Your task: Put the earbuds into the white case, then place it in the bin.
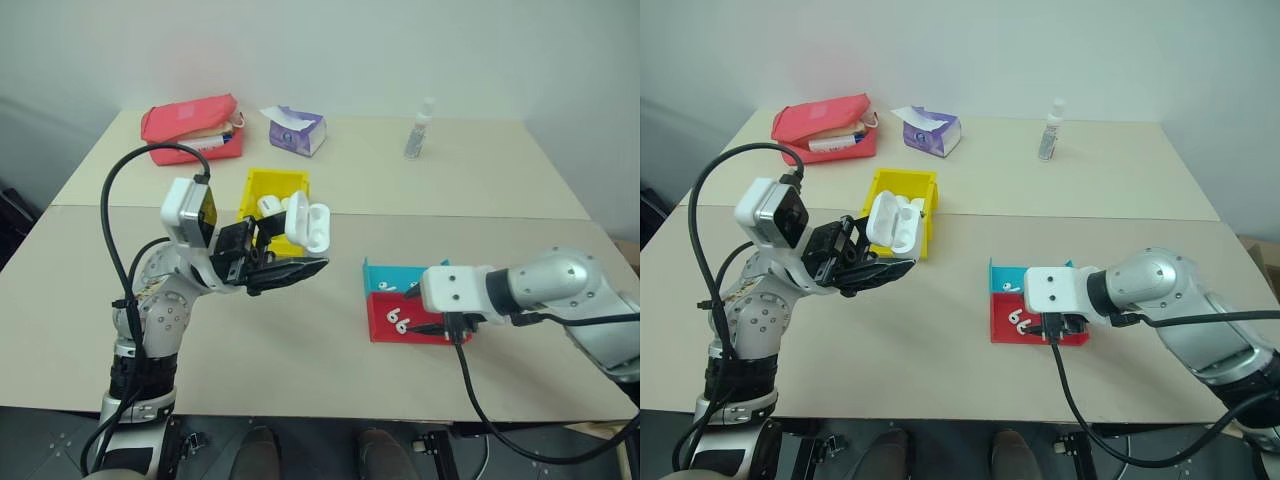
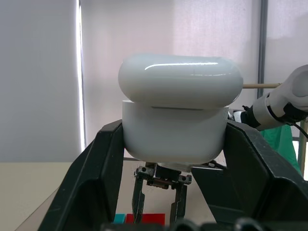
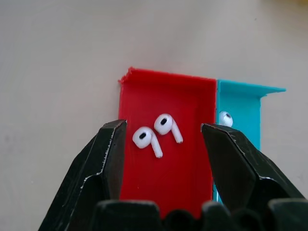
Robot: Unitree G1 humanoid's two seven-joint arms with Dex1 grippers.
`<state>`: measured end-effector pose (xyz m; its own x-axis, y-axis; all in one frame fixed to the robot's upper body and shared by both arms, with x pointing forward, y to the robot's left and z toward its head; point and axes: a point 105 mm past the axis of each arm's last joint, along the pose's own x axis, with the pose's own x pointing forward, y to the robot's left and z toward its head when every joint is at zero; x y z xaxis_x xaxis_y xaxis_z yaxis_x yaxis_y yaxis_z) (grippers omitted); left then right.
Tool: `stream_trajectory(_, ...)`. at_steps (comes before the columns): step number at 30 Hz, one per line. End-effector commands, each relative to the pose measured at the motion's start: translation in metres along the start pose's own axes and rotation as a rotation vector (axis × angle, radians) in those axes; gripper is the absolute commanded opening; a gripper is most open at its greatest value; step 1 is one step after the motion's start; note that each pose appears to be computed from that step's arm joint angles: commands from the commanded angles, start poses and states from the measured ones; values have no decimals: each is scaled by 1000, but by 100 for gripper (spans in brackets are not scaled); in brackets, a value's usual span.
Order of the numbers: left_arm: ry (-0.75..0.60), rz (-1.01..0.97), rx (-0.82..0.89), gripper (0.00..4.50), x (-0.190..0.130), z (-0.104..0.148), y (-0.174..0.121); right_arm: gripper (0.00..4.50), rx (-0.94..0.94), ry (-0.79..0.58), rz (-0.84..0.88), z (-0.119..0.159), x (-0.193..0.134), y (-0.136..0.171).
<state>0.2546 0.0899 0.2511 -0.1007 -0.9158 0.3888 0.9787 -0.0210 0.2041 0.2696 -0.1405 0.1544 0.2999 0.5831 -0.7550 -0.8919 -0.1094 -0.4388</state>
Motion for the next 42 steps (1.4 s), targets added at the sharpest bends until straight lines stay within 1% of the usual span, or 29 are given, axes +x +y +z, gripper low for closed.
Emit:
stream_trajectory(1,-13,-32,44,279,7,7,-6,293,-132,55,61,-2,3,-1)
stream_trajectory(4,-12,-17,48,279,9,6,-6,293,-170,85,113,-8,10,1)
stream_trajectory(14,-16,12,46,279,10,5,-8,293,-189,107,167,-19,27,-1)
stream_trajectory(38,-6,37,54,279,10,6,-10,293,-178,102,213,-24,37,3)
stream_trajectory(41,-4,39,54,279,10,6,-10,234,-171,100,215,-25,37,4)
stream_trajectory(42,-3,39,54,279,10,6,-10,200,-170,100,217,-25,37,5)
